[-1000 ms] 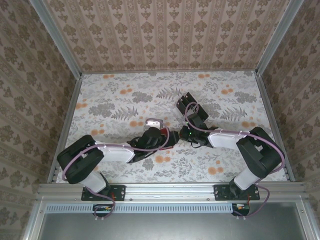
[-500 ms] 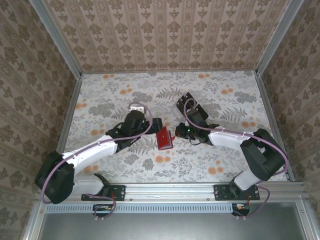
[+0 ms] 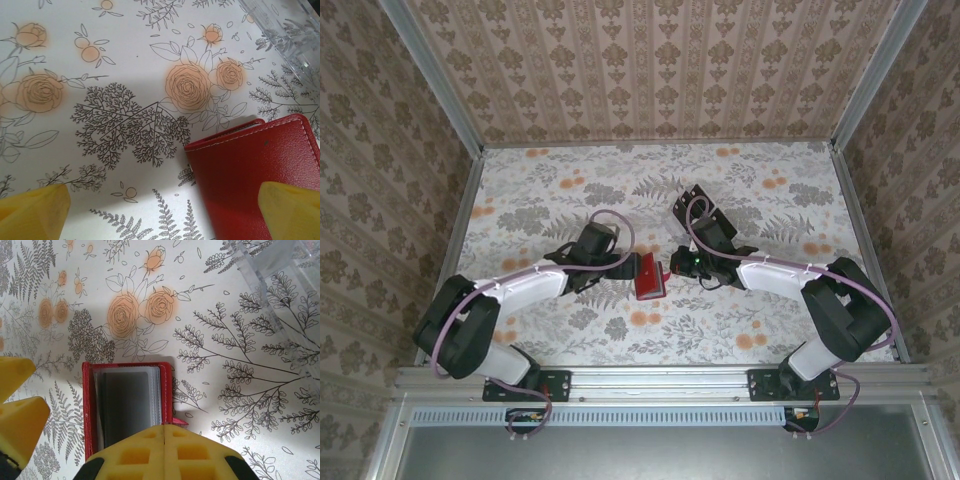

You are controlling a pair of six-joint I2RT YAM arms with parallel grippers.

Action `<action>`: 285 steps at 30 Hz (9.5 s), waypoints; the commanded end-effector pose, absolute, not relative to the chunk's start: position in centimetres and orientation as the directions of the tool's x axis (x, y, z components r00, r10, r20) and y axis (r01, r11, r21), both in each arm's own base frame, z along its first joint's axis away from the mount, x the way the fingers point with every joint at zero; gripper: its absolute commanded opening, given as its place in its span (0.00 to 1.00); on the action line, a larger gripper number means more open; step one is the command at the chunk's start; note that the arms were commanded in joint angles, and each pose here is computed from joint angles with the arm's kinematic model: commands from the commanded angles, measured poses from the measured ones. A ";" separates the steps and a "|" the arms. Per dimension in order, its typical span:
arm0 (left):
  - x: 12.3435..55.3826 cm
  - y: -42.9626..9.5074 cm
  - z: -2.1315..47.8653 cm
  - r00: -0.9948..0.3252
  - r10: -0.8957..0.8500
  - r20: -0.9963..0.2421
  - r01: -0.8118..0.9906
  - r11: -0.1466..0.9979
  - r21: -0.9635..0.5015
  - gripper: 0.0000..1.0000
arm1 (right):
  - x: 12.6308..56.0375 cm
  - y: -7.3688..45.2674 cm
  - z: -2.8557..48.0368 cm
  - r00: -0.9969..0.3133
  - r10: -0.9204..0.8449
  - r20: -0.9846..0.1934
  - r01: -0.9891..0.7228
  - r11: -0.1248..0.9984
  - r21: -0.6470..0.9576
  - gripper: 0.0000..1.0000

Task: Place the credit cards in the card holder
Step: Close the card holder at the center of the table, then close the button on the card holder, then reset both arms

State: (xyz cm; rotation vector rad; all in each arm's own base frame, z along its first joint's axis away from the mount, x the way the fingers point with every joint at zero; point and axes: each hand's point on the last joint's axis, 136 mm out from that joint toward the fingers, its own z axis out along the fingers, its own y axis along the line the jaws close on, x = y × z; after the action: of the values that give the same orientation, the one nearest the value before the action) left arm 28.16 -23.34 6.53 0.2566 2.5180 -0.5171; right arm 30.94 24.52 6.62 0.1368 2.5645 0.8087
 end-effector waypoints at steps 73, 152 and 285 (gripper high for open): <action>27.2 -22.0 0.7 -0.852 0.185 -0.490 0.220 0.975 -0.015 1.00 | 31.2 28.8 5.7 -0.919 0.117 -0.376 -0.118 0.829 0.546 0.00; 27.0 -21.4 0.0 -0.859 0.171 -0.483 0.206 0.978 -0.019 1.00 | 26.5 27.9 -1.1 -0.963 -0.007 -0.268 -0.119 0.907 0.404 0.00; 40.1 -0.5 9.3 -0.353 0.102 -0.930 0.047 0.995 0.091 1.00 | 39.4 -2.4 10.0 -0.315 0.055 -0.948 0.200 0.980 -0.010 1.00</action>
State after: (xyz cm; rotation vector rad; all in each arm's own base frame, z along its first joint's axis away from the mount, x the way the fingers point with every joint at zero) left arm 39.64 -0.35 8.78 0.1001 1.9466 0.0741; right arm 39.32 -2.85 9.96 0.2098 1.8913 -0.1568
